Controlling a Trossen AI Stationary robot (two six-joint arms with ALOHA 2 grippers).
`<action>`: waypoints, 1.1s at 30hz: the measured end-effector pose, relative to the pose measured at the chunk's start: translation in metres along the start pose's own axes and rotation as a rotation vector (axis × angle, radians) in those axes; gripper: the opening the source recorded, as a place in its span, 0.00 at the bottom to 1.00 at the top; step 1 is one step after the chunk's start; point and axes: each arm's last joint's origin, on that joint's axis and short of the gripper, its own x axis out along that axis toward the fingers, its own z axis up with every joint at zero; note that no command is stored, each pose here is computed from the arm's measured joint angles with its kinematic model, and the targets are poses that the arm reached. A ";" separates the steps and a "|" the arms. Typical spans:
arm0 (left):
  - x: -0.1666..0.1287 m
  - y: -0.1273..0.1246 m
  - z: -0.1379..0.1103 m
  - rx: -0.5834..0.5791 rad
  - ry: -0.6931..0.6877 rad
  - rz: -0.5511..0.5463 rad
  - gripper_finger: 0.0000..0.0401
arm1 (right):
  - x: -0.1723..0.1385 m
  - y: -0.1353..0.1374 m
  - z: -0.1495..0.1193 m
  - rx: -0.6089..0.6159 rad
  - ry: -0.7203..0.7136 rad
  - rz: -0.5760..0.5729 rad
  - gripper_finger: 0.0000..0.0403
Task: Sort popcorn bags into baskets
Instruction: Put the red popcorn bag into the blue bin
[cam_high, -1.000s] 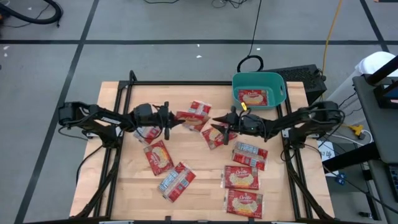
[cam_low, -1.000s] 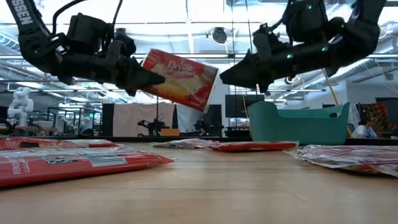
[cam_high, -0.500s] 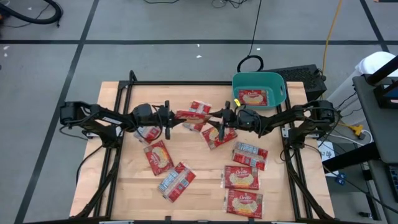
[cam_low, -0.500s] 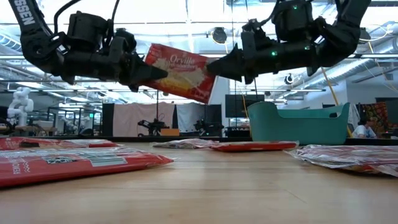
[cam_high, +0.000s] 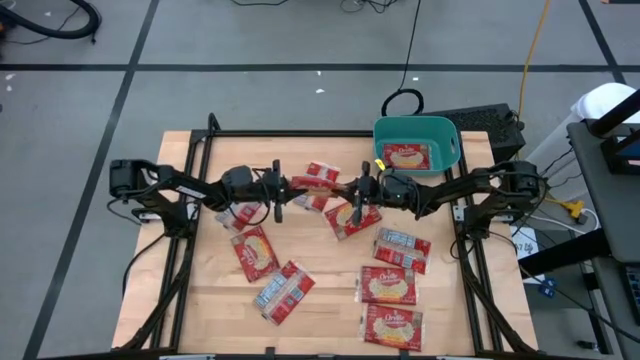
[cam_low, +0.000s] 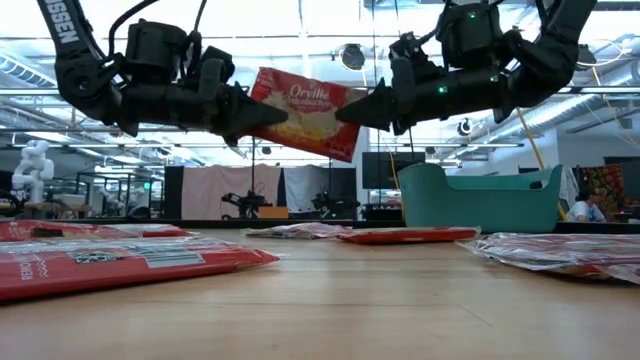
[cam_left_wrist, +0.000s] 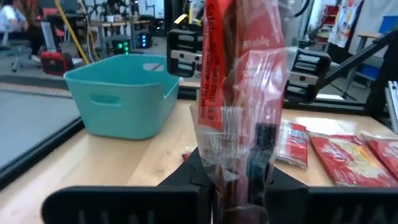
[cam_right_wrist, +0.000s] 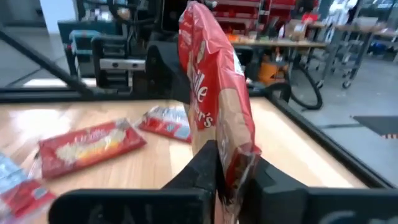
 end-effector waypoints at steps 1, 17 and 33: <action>0.000 0.000 -0.001 -0.004 0.012 0.001 0.09 | -0.001 -0.001 0.000 0.000 0.021 0.001 0.05; 0.000 0.002 -0.014 -0.074 0.136 0.159 0.61 | -0.097 -0.033 0.060 -0.070 0.354 -0.195 0.02; -0.001 0.003 -0.015 -0.061 0.145 0.195 0.54 | -0.163 -0.085 0.136 -0.101 0.577 -0.426 0.03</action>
